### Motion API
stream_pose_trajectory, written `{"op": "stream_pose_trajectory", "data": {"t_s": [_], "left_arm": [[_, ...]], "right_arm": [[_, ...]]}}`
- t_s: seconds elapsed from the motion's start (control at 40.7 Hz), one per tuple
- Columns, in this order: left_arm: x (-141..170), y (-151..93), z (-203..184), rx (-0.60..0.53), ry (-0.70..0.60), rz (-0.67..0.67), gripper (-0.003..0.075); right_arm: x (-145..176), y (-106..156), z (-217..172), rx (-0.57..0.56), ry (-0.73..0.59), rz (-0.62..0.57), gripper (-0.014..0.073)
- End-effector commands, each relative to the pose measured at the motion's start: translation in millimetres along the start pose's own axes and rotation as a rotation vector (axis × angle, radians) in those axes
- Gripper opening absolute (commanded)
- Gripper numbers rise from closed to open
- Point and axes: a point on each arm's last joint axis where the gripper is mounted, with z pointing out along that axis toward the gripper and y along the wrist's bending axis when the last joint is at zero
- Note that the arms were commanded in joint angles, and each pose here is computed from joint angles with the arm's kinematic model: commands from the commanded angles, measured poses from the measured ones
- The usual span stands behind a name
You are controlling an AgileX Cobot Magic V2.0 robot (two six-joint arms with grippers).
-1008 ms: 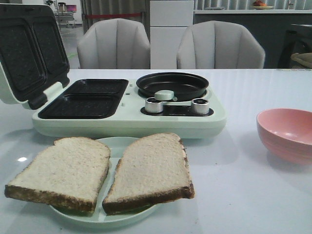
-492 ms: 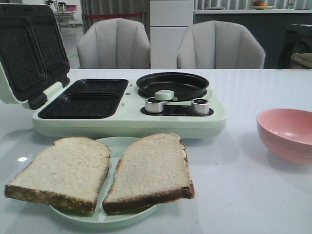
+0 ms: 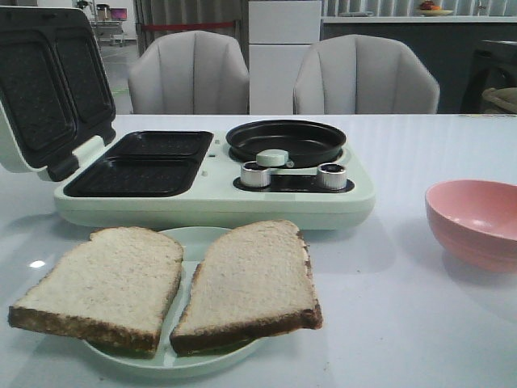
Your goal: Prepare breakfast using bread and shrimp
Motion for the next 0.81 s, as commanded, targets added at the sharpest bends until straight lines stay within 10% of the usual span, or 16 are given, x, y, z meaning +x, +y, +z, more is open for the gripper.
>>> {"op": "stream_pose_trajectory", "data": {"t_s": [0.0,0.639,0.787], "left_arm": [[-27,1,10,0.004,0.041,-0.005,0.0100],[5,0,51,0.026,0.424,-0.011,0.0102],[6,-1,51,0.029,0.433,-0.021,0.0267]], "right_arm": [[-28,1,12,0.008,-0.004,-0.014,0.0033],[8,-2,79,0.030,0.493,-0.006,0.0046],[9,-3,81,0.032,0.499,-0.011,0.0297]]}}
